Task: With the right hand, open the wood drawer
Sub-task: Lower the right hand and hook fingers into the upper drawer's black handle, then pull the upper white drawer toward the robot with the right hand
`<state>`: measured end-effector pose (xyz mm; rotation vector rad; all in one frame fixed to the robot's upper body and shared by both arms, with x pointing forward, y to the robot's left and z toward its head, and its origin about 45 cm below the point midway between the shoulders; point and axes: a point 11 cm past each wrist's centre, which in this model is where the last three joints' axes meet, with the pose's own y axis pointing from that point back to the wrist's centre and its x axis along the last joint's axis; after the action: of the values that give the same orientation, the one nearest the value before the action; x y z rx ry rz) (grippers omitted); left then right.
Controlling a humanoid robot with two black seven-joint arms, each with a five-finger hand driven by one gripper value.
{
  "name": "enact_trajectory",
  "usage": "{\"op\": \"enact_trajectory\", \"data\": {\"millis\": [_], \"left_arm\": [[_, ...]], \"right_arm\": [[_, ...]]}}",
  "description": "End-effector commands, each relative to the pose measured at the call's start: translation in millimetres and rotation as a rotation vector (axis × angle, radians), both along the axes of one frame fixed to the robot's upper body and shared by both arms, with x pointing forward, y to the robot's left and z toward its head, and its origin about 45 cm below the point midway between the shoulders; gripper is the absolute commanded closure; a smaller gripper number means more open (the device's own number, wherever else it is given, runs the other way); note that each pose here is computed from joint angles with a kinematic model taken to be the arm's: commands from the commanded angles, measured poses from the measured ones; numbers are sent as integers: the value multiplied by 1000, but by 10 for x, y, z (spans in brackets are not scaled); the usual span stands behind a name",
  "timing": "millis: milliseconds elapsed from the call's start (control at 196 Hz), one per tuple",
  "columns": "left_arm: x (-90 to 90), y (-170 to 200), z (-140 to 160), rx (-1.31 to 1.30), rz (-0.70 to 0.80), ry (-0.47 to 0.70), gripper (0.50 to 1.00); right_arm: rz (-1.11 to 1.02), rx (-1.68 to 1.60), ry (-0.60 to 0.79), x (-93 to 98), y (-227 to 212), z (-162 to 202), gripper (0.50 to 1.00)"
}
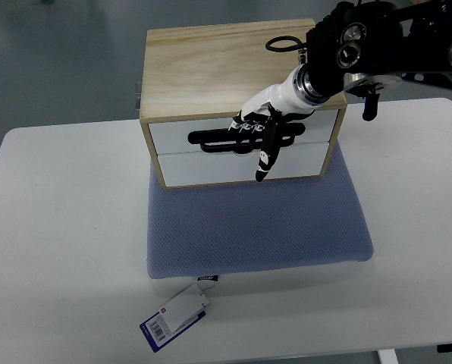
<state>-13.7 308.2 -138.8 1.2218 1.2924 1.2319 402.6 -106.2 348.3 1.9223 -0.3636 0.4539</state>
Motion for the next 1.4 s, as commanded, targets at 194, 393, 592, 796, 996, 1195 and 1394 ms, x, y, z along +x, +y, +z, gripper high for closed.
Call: {"op": "enact_trajectory", "data": {"millis": [194, 393, 592, 796, 996, 1195, 1394], "left_arm": [[0, 0, 0, 0, 0, 0, 500], [0, 0, 0, 0, 0, 0, 500], [0, 5, 0, 1, 0, 0, 500], [1, 5, 0, 1, 2, 0, 500], [1, 5, 0, 1, 2, 0, 500], [10, 5, 0, 1, 1, -2, 500], [10, 7, 0, 3, 1, -2, 500]], "right_arm": [[11, -14, 22, -29, -6, -103, 576], [24, -19, 38, -59, 19, -140, 572], [49, -29, 63, -104, 17, -130, 570], [78, -33, 97, -178, -2, -125, 568], [121, -39, 129, -285, -15, -57, 566], [136, -41, 151, -345, -55, -57, 566], [149, -38, 164, -388, -74, -37, 564]]}}
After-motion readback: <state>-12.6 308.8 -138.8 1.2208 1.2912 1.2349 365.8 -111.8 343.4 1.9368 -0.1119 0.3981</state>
